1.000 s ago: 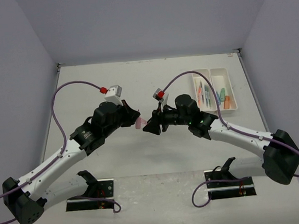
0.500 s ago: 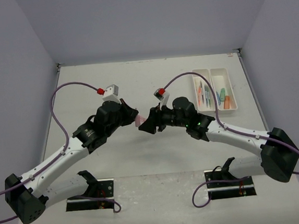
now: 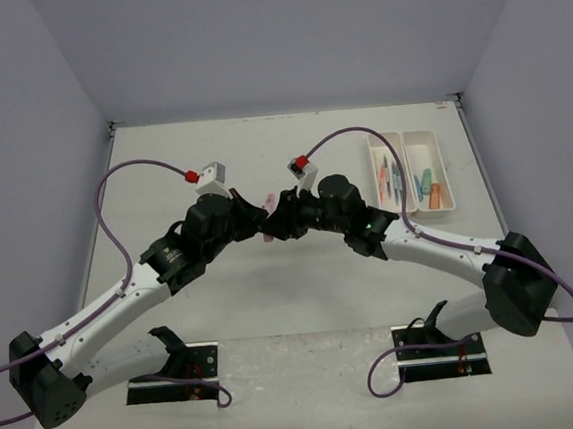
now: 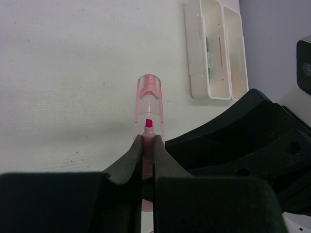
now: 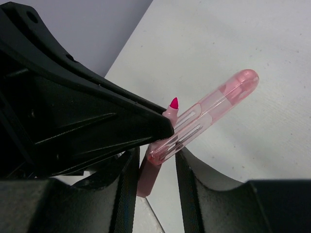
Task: Sort the stationery into containers
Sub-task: Close the pen cap on the pen.
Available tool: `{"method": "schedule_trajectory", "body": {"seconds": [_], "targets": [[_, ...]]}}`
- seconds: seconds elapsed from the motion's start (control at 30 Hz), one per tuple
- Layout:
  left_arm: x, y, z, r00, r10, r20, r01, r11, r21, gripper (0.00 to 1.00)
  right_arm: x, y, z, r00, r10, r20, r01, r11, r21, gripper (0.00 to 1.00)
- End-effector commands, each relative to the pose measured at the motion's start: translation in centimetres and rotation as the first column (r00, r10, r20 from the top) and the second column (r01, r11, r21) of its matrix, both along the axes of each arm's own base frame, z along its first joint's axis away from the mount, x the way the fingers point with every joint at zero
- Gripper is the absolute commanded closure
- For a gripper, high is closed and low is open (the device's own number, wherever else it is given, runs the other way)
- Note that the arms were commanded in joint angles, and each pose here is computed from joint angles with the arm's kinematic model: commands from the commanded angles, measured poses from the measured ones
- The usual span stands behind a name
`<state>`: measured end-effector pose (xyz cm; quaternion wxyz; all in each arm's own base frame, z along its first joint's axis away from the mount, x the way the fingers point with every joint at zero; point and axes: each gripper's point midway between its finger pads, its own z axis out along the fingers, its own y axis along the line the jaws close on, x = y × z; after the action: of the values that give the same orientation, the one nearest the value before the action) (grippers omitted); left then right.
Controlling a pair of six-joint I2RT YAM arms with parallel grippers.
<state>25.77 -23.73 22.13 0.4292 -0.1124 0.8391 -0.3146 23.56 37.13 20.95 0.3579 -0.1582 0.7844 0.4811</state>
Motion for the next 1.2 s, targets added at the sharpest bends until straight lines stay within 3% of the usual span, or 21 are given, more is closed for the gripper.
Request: {"method": "schedule_trajectory", "body": {"seconds": [0.0,0.13,0.23,0.27,0.37,0.43,0.47,0.67,0.77,0.87,0.93,0.97,1.03,1.17], "targets": [[0.2,-1.0,1.6,1.000,0.011,0.024,-0.010,0.997,-0.072,1.00,0.6,1.0,2.4,0.999,-0.012,0.041,0.010,0.998,0.055,0.71],[0.4,-0.9,1.6,0.999,0.014,0.030,-0.012,0.998,-0.063,1.00,0.4,0.9,2.1,0.998,0.007,0.062,-0.009,0.999,0.036,0.99],[0.4,-0.8,2.0,0.999,0.004,0.048,-0.001,0.999,-0.050,0.98,0.1,0.6,2.0,0.995,0.028,0.099,-0.030,0.999,0.026,1.00],[0.4,-0.8,2.2,0.998,-0.003,0.057,0.005,0.999,-0.044,0.91,-0.1,0.6,2.1,0.993,0.035,0.113,-0.038,0.999,0.026,1.00],[0.3,-1.0,3.3,0.994,-0.043,0.103,0.046,0.999,-0.020,0.34,-0.7,-0.1,1.9,0.987,0.053,0.150,-0.055,0.998,0.010,1.00],[0.3,-0.8,4.1,0.991,-0.051,0.127,0.053,0.999,-0.012,0.04,-0.8,-0.5,2.0,0.985,0.057,0.166,-0.057,0.998,-0.006,1.00],[0.2,-0.6,4.6,0.989,-0.050,0.141,0.051,0.999,-0.010,0.01,-1.0,-0.6,2.1,0.983,0.063,0.172,-0.062,0.998,-0.008,1.00],[-0.7,1.2,8.6,0.961,-0.061,0.271,0.062,0.998,0.005,0.00,-2.3,-2.4,3.1,0.966,0.101,0.238,-0.096,0.995,-0.031,1.00],[-2.1,0.6,11.4,0.903,-0.149,0.403,0.173,0.985,-0.023,0.00,-4.8,-2.9,4.3,0.935,0.213,0.282,-0.212,0.977,-0.033,1.00],[-4.0,-0.4,13.7,0.813,-0.227,0.537,0.300,0.953,-0.052,0.03,-8.2,-3.4,5.4,0.876,0.363,0.317,-0.372,0.928,-0.033,1.00],[-6.2,-1.5,14.8,0.719,-0.307,0.624,0.433,0.900,-0.056,0.05,-10.1,-4.2,6.1,0.832,0.431,0.350,-0.448,0.893,-0.034,1.00],[-6.4,-1.6,14.9,0.713,-0.309,0.630,0.439,0.897,-0.057,0.05,-10.2,-4.2,6.2,0.830,0.434,0.352,-0.452,0.891,-0.033,1.00],[-8.4,-2.0,16.1,0.620,-0.342,0.705,0.532,0.845,-0.058,0.06,-11.7,-5.0,7.1,0.796,0.471,0.379,-0.498,0.867,-0.031,1.00],[-11.0,-3.0,17.2,0.501,-0.401,0.767,0.656,0.754,-0.035,0.21,-13.1,-6.3,9.2,0.765,0.464,0.447,-0.515,0.857,-0.008,1.00]]}}
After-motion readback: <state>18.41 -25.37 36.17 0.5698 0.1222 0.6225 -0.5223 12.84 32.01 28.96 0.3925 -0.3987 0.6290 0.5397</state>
